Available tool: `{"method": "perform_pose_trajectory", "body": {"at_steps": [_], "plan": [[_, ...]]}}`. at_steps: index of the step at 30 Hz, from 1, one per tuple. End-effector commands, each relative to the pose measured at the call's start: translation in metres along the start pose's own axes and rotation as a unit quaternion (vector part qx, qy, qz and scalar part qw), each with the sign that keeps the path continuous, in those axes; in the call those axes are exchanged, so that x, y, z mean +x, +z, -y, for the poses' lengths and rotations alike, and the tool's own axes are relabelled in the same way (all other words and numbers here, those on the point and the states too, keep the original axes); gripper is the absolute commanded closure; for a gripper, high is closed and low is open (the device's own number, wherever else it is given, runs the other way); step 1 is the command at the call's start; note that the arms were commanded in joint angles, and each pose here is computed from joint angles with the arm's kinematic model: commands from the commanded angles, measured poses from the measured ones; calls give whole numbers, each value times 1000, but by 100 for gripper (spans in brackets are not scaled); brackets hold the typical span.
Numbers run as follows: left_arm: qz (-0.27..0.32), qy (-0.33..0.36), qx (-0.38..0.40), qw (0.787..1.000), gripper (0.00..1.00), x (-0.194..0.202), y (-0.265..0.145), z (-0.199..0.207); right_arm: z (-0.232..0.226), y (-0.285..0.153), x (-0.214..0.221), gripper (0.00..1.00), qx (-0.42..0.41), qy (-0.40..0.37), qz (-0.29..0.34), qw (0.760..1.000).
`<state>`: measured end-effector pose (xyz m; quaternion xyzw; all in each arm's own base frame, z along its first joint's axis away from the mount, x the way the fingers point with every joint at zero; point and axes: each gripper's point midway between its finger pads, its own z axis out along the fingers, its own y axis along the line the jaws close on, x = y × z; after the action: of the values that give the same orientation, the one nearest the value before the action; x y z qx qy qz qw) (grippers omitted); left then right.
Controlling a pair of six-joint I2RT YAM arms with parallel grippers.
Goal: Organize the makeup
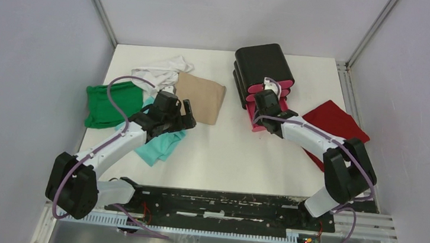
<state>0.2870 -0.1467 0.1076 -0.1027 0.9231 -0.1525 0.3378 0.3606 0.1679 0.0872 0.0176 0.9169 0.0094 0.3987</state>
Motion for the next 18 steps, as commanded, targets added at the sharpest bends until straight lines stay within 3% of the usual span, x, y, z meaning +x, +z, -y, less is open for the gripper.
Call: {"method": "perform_pose_trajectory", "body": {"at_steps": [1,6,12,18], "plan": [[23,5,36,999,1,-15,-6,15,-6,8,-26,50,-3,13,16,1000],[21,8,58,998,1,-16,-8,24,-6,-3,-35,37,-11,16,24,1000],[25,10,68,997,1,-20,-11,29,16,-29,-42,38,3,23,50,998],[28,7,91,995,1,-25,-10,40,50,-48,-21,39,13,32,49,998]]}}
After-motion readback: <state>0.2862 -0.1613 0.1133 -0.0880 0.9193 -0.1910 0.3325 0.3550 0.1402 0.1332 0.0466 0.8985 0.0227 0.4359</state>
